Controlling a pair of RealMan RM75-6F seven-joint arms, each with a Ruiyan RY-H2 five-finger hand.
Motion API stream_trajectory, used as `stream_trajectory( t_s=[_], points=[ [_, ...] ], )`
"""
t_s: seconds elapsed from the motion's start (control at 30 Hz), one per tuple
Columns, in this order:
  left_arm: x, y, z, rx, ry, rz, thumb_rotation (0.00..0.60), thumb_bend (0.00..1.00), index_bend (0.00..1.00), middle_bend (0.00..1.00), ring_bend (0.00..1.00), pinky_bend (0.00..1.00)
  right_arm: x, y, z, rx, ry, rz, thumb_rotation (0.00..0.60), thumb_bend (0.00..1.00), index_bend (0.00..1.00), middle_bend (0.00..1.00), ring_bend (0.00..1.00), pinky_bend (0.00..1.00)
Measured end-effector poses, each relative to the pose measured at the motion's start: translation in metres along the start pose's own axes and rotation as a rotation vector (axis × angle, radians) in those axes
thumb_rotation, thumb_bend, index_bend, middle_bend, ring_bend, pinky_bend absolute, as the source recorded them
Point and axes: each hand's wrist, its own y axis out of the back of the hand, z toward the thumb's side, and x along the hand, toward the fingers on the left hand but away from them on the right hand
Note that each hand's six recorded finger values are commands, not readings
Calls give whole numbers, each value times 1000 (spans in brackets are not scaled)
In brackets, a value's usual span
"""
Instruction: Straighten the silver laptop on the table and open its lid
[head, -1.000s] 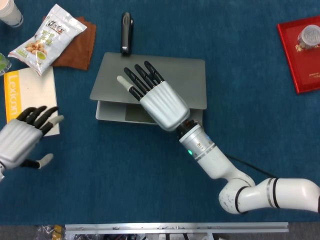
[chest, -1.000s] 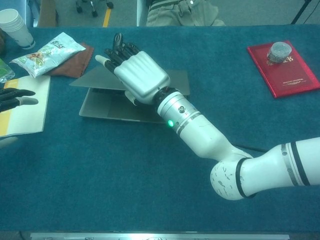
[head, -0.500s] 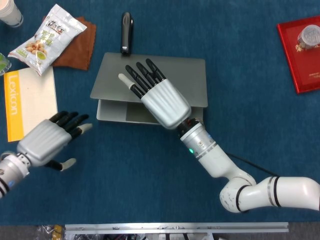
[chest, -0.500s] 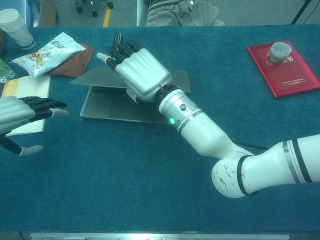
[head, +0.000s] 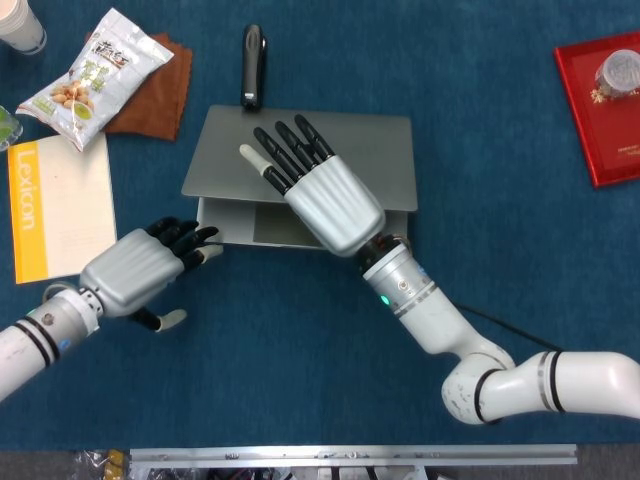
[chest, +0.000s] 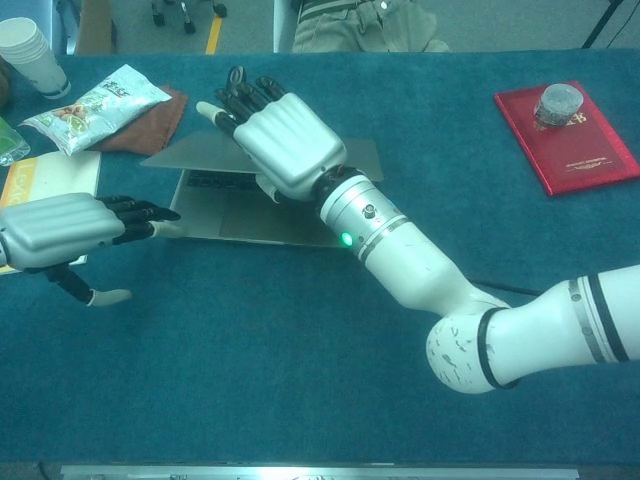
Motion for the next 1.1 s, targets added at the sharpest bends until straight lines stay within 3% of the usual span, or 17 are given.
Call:
stream_trajectory(
  t_s=[0.47,1.1],
  points=[
    [17,-17,-1,-25,5,-54,400,318,39,0,0,76,1,5,-1,-5,1,-7,600,365,0,37,3,75],
    [23,-27,3,-21,-2,-78,400,317,39,0,0,76,0,9,-11,-6,-17,-16,600,365,0,37,3,75]
  ],
)
